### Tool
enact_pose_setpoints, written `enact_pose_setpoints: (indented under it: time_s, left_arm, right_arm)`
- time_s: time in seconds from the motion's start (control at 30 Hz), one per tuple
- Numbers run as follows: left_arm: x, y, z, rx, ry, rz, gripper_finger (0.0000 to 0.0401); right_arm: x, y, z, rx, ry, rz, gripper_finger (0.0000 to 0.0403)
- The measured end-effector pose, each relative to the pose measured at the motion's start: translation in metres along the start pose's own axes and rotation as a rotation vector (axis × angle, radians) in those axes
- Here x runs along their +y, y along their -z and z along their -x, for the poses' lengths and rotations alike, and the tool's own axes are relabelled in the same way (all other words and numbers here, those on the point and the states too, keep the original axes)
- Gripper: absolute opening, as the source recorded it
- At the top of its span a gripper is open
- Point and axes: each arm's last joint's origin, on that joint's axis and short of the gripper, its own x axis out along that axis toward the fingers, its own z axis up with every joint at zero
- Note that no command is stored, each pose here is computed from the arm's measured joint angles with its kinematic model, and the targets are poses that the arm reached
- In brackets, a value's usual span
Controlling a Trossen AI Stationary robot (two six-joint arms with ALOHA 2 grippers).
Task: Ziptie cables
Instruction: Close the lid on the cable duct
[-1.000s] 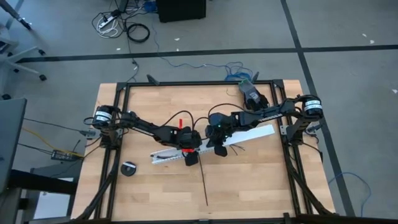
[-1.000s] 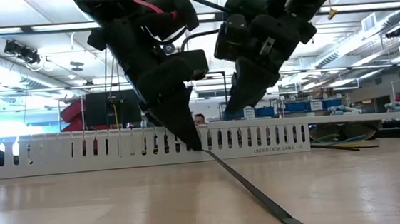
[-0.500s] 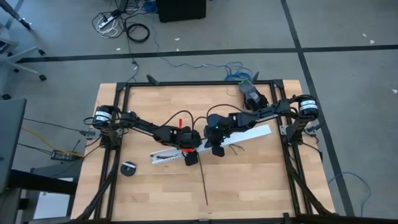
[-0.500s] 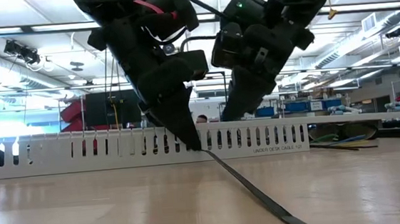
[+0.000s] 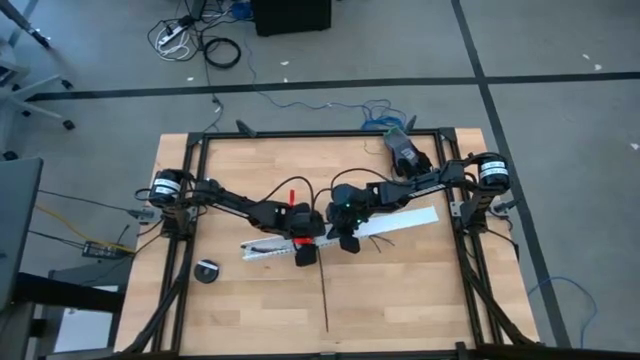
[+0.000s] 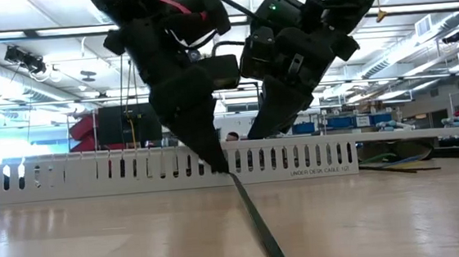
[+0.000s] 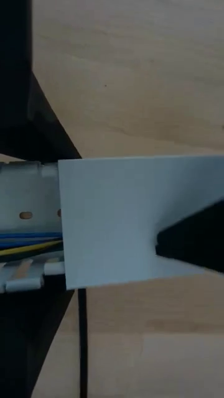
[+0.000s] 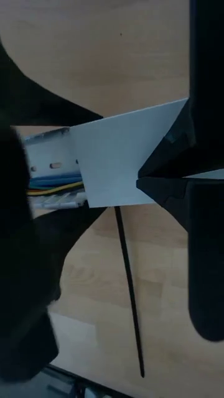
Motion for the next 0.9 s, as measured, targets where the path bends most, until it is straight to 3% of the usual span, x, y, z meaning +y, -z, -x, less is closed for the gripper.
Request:
enact_pose_setpoints:
  time_s: [0.3, 0.6, 0.9]
  left_arm:
    - [0.000, -0.003, 0.013, 0.052, -0.006, -0.022, 0.0296]
    - [-0.006, 0.007, 0.017, 0.124, -0.061, -0.030, 0.0297]
    - [-0.014, 0.015, 0.014, 0.104, -0.117, -0.058, 0.0291]
  right_arm:
    - [0.000, 0.001, 0.000, 0.009, 0.004, 0.002, 0.0000]
    - [0.000, 0.001, 0.000, 0.011, 0.005, 0.018, 0.0000]
    - [0.000, 0.001, 0.000, 0.009, 0.004, 0.022, 0.0000]
